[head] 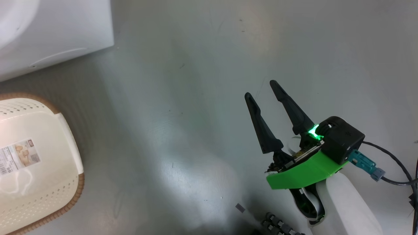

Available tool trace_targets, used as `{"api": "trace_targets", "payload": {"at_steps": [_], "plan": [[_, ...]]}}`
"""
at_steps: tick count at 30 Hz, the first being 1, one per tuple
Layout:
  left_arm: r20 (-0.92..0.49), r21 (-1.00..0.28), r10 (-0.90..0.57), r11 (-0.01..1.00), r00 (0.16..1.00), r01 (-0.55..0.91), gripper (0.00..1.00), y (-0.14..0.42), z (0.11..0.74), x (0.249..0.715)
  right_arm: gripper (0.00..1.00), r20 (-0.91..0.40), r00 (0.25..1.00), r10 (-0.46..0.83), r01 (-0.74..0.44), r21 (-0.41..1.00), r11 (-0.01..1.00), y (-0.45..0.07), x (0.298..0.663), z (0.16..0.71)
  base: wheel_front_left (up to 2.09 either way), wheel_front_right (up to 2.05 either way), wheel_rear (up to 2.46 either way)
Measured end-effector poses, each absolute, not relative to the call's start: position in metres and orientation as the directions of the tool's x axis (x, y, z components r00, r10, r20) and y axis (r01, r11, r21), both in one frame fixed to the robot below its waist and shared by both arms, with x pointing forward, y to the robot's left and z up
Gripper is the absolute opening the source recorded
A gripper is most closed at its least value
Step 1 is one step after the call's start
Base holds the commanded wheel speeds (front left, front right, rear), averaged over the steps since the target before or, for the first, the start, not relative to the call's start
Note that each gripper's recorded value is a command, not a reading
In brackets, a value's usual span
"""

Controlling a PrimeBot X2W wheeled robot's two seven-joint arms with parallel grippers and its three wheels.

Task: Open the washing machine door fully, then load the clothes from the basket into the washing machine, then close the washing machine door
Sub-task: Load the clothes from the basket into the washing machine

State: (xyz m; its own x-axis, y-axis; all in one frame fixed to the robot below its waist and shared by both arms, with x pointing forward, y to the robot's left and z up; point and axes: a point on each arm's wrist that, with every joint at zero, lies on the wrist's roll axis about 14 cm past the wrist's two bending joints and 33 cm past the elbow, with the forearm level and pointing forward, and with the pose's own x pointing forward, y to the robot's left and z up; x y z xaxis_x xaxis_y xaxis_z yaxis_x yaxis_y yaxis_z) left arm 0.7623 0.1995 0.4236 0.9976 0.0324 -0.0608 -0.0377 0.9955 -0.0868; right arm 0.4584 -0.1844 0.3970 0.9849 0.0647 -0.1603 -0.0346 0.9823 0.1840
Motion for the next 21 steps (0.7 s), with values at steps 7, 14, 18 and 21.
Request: {"api": "trace_targets", "payload": {"at_steps": [7, 14, 18, 21], "plan": [[-0.053, -0.086, 0.052, 0.995, 0.997, -0.056, 1.00, 0.207, 0.427, 0.760, 1.00, -0.151, 0.986, 0.070, -0.040, 0.190, 0.981, -0.182, 0.460, 0.400, 0.00, 0.00, 0.00], [-0.014, -0.026, 0.026, 0.999, 1.000, -0.027, 1.00, 0.205, 0.437, 0.748, 1.00, -0.128, 0.989, 0.075, -0.048, 0.197, 0.979, -0.180, 0.461, 0.408, 0.00, 0.00, 0.00], [-0.030, -0.014, 0.018, 1.000, 0.999, -0.018, 1.00, 0.201, 0.428, 0.731, 1.00, -0.103, 0.992, 0.078, -0.057, 0.192, 0.980, -0.179, 0.462, 0.417, 0.00, 0.00, 0.00], [-0.035, -0.033, 0.007, 0.999, 0.999, -0.008, 1.00, 0.196, 0.425, 0.716, 1.00, -0.086, 0.993, 0.076, -0.059, 0.188, 0.980, -0.179, 0.462, 0.424, 0.00, 0.00, 0.00]]}}
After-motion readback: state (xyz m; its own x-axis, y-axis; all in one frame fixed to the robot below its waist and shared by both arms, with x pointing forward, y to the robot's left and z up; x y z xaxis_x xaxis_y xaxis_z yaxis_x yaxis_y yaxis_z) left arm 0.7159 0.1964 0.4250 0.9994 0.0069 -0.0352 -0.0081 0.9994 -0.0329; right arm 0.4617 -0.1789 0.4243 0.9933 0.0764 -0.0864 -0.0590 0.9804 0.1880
